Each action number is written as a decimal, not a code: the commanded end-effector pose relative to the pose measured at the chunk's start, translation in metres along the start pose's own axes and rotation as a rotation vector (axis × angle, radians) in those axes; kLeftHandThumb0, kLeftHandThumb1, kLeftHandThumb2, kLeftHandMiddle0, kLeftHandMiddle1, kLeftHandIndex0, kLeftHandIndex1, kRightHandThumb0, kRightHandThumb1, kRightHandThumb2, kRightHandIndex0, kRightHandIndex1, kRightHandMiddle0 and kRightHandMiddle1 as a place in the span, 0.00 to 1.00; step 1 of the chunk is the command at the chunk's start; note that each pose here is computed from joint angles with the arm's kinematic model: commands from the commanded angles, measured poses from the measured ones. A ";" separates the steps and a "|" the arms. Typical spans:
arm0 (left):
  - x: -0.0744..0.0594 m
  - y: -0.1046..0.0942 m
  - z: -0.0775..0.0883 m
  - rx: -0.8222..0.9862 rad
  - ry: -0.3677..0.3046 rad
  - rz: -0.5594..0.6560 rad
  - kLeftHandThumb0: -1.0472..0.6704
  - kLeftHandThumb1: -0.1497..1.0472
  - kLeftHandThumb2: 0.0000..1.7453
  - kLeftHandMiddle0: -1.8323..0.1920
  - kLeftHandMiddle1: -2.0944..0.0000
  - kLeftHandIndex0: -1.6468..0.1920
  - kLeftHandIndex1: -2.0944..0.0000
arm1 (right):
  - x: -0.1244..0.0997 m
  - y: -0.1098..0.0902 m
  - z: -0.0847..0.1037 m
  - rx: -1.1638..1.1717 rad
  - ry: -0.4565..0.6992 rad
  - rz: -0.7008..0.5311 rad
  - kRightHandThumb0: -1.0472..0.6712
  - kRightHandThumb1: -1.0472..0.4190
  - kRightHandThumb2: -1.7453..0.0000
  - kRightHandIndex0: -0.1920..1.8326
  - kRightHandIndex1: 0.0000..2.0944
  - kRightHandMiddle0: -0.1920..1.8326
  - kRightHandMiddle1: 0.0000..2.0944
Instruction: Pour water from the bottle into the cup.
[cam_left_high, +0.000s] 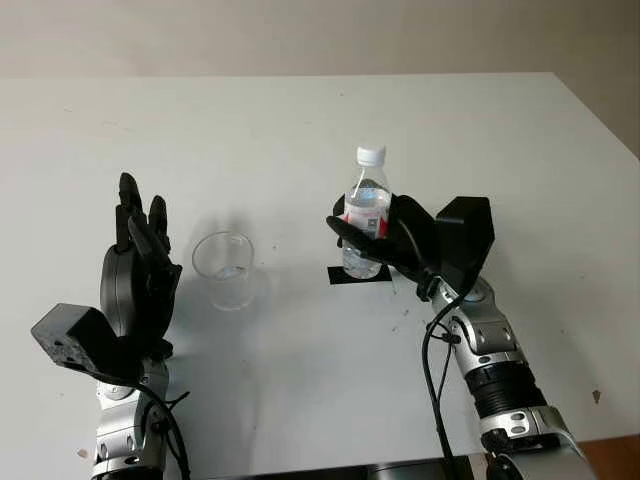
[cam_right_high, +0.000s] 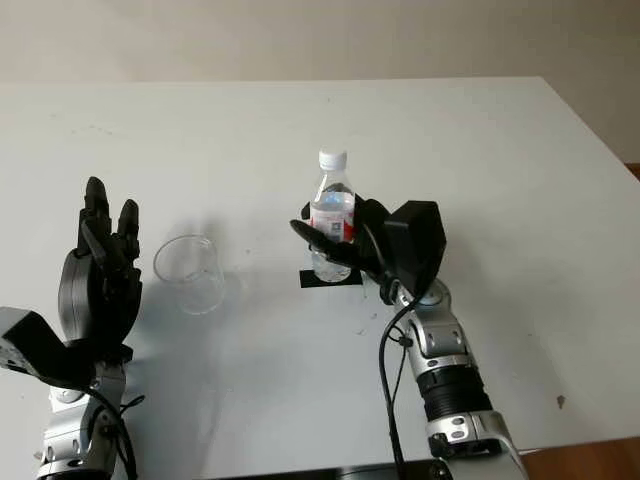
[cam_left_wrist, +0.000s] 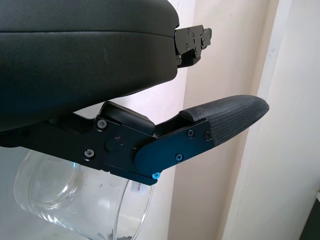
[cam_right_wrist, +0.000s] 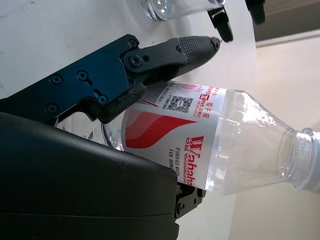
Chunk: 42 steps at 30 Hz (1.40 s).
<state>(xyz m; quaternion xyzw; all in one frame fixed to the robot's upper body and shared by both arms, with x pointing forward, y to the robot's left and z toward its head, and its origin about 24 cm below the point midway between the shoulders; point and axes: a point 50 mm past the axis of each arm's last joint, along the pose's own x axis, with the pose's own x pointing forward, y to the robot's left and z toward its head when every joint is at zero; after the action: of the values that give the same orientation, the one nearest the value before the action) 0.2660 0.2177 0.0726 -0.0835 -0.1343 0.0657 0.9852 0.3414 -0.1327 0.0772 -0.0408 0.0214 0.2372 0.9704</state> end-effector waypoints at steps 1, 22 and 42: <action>-0.002 0.003 0.001 0.010 -0.004 0.002 0.12 1.00 0.48 1.00 0.86 0.98 1.00 | -0.004 -0.002 -0.011 -0.008 0.045 -0.001 0.25 0.00 0.87 0.40 1.00 0.14 1.00; -0.001 0.006 0.001 0.011 -0.007 -0.003 0.12 1.00 0.47 1.00 0.85 0.96 1.00 | -0.024 -0.003 -0.026 -0.100 0.054 -0.030 0.18 0.08 0.97 0.09 0.21 0.07 0.24; 0.001 0.006 0.002 0.015 -0.003 -0.004 0.12 1.00 0.48 1.00 0.84 0.96 1.00 | -0.042 -0.019 -0.038 -0.048 -0.033 -0.163 0.14 0.07 0.97 0.00 0.00 0.00 0.01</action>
<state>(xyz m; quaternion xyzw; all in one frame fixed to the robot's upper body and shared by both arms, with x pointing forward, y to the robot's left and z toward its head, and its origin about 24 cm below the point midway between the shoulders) 0.2658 0.2215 0.0716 -0.0791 -0.1330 0.0629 0.9860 0.3145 -0.1587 0.0508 -0.0605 -0.0162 0.1871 0.9803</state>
